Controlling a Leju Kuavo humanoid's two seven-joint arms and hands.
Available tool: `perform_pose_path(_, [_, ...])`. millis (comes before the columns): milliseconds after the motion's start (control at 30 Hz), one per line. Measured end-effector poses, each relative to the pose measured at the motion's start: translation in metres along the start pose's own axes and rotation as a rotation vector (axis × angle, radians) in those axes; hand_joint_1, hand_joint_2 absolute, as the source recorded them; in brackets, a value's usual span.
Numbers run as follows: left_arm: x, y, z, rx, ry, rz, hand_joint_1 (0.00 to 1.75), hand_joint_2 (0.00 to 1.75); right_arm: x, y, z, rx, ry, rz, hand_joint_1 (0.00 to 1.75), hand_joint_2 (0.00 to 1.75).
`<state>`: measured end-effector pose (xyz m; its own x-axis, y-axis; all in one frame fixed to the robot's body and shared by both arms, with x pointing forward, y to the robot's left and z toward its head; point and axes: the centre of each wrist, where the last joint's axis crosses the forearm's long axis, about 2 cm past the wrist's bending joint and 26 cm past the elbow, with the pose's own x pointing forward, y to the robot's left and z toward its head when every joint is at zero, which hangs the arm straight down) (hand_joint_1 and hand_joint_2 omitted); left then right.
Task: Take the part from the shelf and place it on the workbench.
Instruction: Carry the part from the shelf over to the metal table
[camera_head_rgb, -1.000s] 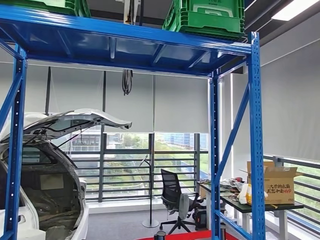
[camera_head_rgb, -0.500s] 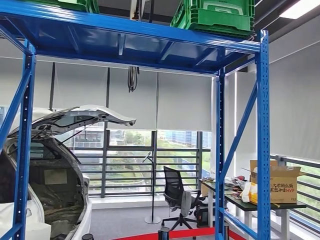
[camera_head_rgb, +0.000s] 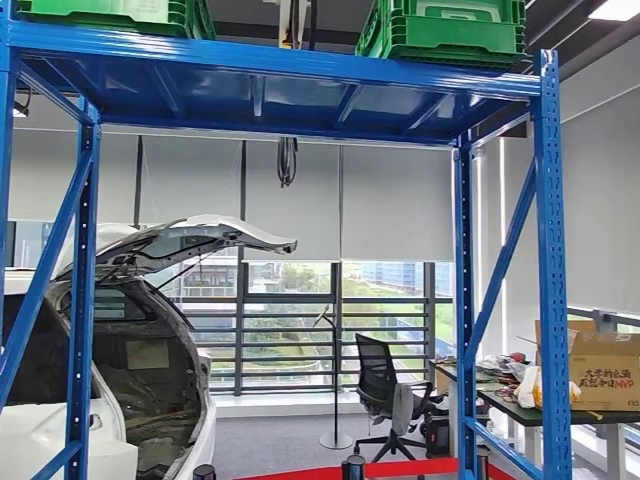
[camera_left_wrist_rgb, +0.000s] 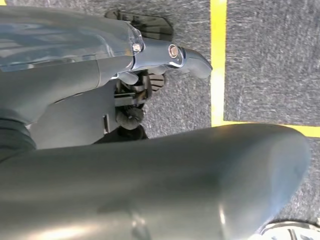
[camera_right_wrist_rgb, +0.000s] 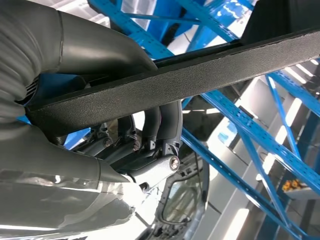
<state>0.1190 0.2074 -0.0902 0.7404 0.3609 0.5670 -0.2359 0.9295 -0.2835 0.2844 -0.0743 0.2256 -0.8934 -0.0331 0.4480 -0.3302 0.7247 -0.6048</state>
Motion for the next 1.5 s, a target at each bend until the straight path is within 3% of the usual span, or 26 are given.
perform_pose_path(1500, [0.0015,0.001,-0.0006,-0.001,0.003,-0.011,0.0,1.75,0.0003,0.0026,0.0011,0.005,0.002,0.007,1.75,1.75])
